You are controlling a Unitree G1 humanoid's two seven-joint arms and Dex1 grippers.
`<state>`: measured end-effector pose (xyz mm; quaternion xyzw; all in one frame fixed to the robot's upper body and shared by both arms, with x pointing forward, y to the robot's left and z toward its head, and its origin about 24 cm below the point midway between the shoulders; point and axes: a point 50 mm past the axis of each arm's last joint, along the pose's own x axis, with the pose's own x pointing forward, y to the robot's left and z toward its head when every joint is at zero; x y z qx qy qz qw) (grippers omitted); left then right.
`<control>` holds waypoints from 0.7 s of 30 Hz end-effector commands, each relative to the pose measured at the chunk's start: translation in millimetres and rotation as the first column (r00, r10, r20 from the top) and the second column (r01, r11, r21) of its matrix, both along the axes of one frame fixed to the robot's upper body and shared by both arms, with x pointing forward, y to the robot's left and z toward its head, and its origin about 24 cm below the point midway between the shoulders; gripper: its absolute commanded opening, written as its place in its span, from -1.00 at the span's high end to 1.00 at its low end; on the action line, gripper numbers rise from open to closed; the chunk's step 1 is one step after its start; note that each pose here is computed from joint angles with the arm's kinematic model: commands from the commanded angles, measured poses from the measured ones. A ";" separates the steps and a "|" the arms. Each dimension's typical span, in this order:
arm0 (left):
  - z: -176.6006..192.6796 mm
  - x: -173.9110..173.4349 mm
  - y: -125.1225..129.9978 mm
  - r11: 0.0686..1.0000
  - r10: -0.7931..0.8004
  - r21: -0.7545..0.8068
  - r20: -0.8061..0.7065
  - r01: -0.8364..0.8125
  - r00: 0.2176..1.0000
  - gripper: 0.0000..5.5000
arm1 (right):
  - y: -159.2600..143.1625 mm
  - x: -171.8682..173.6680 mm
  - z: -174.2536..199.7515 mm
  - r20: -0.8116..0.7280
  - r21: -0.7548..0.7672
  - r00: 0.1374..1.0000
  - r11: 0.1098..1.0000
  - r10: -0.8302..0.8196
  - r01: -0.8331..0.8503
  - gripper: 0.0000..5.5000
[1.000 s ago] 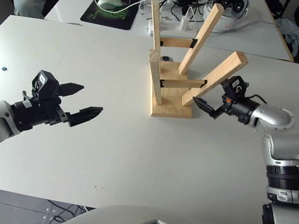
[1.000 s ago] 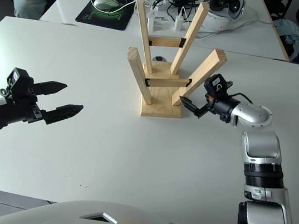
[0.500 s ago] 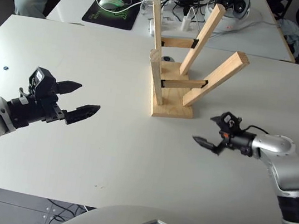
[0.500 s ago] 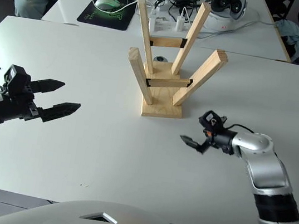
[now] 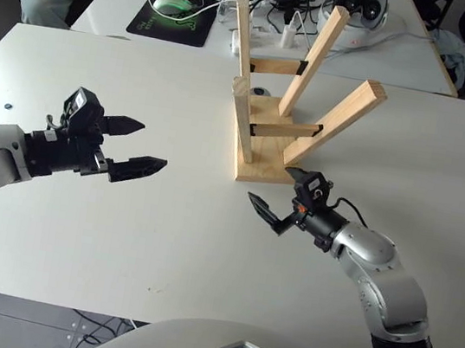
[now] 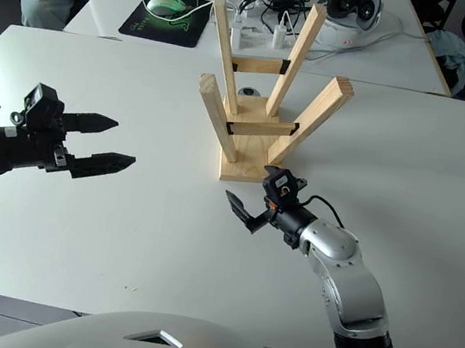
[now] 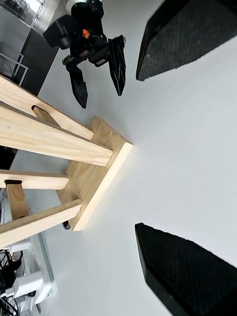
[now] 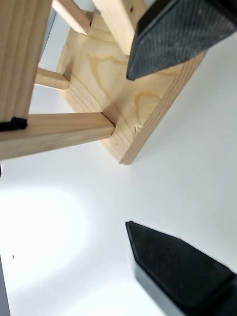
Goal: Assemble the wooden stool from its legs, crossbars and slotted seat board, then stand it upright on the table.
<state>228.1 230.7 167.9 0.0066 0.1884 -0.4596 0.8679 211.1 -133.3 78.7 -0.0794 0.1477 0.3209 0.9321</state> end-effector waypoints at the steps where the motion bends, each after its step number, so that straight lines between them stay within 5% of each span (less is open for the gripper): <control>1: 4.4 9.7 -4.5 0.999 -0.043 0.019 -0.008 0.043 0.999 -0.96 | 14.8 -4.0 -7.5 -0.034 0.036 0.995 0.995 -0.089 0.090 -0.96; 18: 1.6 25.5 -23.7 0.992 -0.126 0.007 -0.022 0.126 0.992 -0.96 | 86.8 51.3 -13.7 0.070 0.113 0.985 0.983 -0.156 0.148 -0.96; 21: 3.9 28.7 -25.0 0.991 -0.131 0.009 -0.009 0.131 0.991 -0.96 | 88.9 54.1 -20.8 0.038 0.108 0.981 0.977 -0.191 0.186 -0.79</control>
